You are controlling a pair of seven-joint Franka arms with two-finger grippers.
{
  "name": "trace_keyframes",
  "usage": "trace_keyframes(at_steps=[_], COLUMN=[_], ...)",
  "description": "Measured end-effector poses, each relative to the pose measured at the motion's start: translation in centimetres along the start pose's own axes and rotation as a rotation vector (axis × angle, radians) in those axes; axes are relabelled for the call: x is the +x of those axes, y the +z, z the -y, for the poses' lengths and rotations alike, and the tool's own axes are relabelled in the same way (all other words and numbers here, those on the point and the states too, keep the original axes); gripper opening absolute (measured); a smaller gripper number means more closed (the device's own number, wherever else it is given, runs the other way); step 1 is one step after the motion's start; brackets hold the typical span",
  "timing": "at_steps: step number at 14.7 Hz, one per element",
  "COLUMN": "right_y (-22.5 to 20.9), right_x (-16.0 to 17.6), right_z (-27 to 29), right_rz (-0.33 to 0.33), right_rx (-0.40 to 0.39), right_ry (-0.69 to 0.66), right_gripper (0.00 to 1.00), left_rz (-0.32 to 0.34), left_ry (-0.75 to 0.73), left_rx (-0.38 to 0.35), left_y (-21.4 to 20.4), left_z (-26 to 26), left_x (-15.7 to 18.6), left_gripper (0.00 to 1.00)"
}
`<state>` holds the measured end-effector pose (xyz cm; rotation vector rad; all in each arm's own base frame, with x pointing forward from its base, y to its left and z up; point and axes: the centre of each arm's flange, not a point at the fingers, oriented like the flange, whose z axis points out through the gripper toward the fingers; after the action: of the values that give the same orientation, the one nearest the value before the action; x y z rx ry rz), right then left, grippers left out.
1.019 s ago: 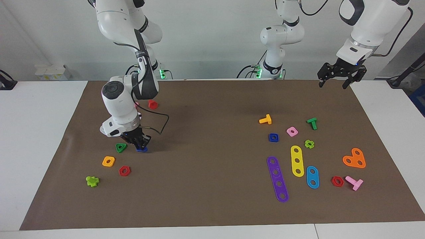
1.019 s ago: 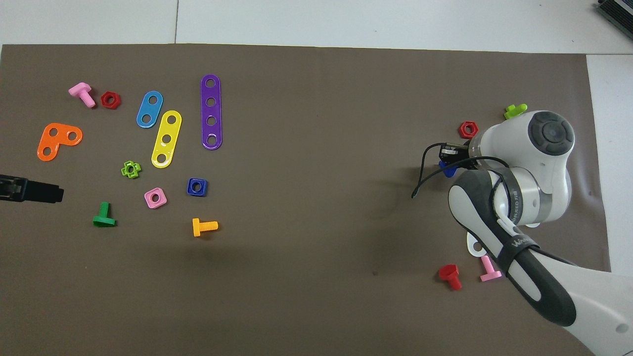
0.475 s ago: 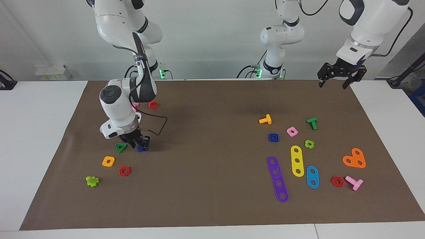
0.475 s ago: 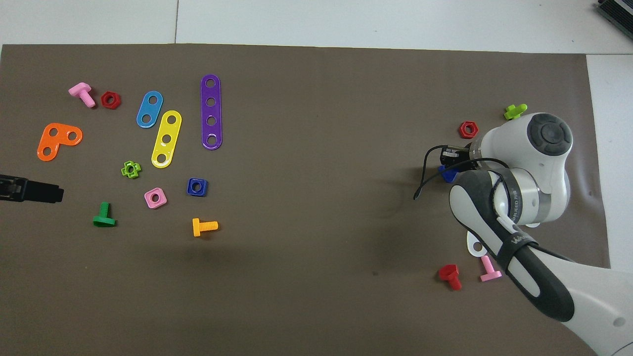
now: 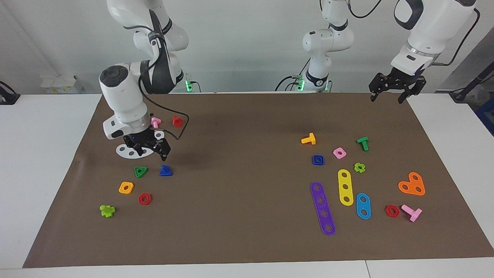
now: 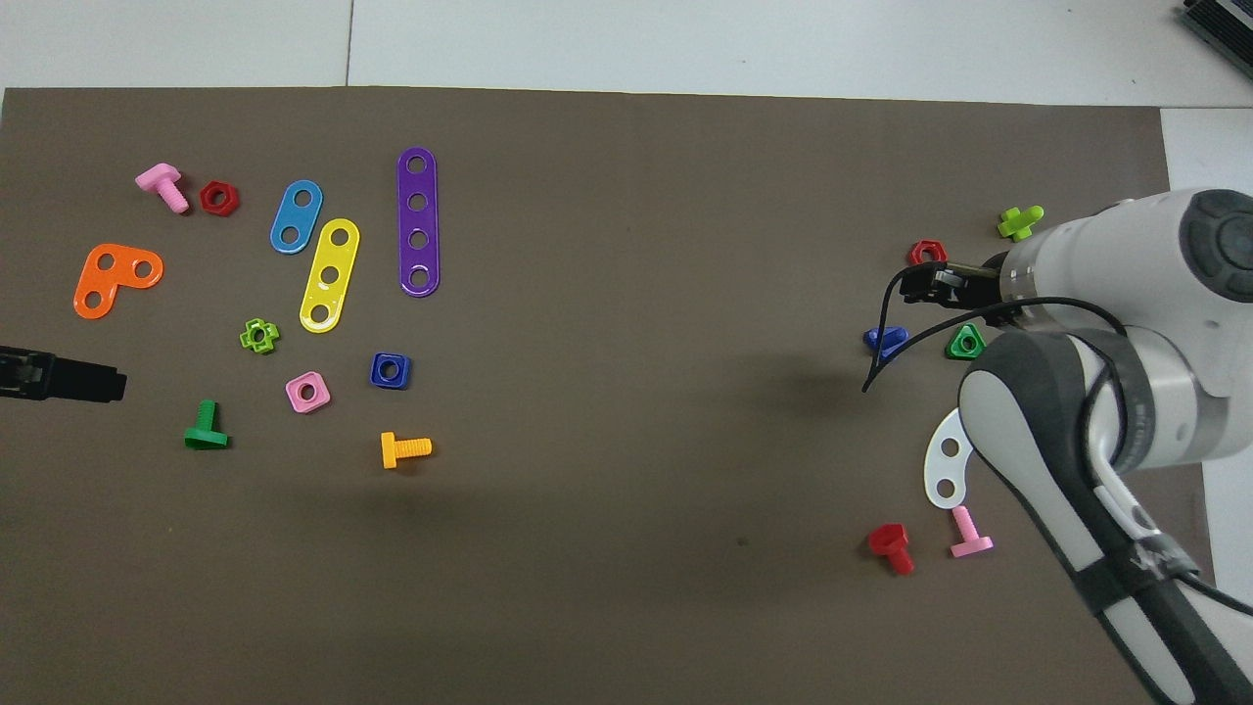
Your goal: Unscrew and place screws in storage area
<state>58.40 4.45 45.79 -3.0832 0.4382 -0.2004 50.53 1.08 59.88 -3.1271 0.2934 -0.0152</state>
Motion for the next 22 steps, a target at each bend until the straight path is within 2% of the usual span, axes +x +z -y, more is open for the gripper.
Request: trace_keyframes(at_steps=[5, 9, 13, 18, 22], right_y=[-11.3, -16.2, -17.7, -17.2, -17.2], right_x=[0.6, 1.2, 1.4, 0.5, 0.5], right_z=[-1.5, -2.6, -3.9, -4.3, -4.2], right_rz=[-0.016, 0.006, 0.033, 0.117, 0.120], right_rx=[0.000, -0.011, -0.022, -0.046, -0.046], right_ry=[0.029, 0.048, -0.001, -0.006, -0.008], right_gripper=[1.00, 1.00, 1.00, 1.00, 1.00], left_rz=[0.003, 0.029, 0.071, 0.088, 0.092], left_ry=[-0.001, -0.001, 0.000, 0.000, -0.001], left_rx=[-0.001, -0.007, 0.002, 0.000, -0.001], left_y=[-0.9, -1.8, -1.5, -0.8, -0.6], left_z=[0.0, 0.1, 0.6, 0.7, 0.7], left_x=[-0.1, 0.2, 1.4, 1.6, 1.5], left_gripper=[1.00, 1.00, 1.00, 1.00, 1.00])
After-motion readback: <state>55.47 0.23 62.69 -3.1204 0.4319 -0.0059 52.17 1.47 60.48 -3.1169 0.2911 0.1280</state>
